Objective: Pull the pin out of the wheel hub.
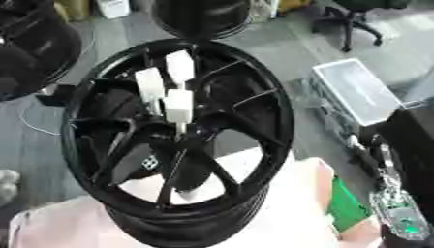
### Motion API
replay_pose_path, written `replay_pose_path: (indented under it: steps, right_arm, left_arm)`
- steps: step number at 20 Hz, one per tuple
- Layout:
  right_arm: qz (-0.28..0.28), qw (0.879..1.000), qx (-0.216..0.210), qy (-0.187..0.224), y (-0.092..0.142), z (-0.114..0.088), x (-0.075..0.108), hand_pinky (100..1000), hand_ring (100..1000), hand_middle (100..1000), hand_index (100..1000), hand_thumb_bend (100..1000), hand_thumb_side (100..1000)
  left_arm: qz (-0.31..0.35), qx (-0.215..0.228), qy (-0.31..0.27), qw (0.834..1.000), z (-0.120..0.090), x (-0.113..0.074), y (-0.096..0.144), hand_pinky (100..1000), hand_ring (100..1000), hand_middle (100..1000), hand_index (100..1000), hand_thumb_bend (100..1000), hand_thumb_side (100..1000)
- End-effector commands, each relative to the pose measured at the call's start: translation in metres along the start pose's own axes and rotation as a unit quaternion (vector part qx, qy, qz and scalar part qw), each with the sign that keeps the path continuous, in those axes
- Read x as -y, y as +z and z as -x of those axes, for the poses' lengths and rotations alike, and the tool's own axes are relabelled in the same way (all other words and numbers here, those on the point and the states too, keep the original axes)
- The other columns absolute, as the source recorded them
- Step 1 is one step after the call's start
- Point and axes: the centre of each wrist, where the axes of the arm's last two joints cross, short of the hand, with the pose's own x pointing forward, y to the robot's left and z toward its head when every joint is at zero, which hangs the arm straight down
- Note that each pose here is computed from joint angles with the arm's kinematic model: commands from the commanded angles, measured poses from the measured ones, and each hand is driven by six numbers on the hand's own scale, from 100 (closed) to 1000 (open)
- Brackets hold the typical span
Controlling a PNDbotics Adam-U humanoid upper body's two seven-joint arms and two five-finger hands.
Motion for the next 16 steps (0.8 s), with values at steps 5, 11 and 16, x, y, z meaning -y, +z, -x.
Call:
replay_pose_path:
  steps: [5,11,16]
  right_arm:
    - [0.003,1.0,0.016,0.009,-0.006,-0.008,0.01,473,566,787,877,100,513]
    - [-0.001,1.0,0.017,0.012,-0.006,-0.008,0.011,472,565,787,877,100,511]
    - [-0.005,1.0,0.021,0.013,-0.007,-0.009,0.01,472,565,788,877,100,510]
  left_arm:
    - [0.057,0.07,-0.115,0.989,0.001,-0.035,-0.017,640,476,752,832,100,411]
    - [0.11,0.111,-0.147,0.977,0.0,-0.029,-0.062,658,491,770,848,120,428]
    - [0.166,0.155,-0.165,0.96,-0.012,-0.014,-0.097,664,494,778,855,120,466]
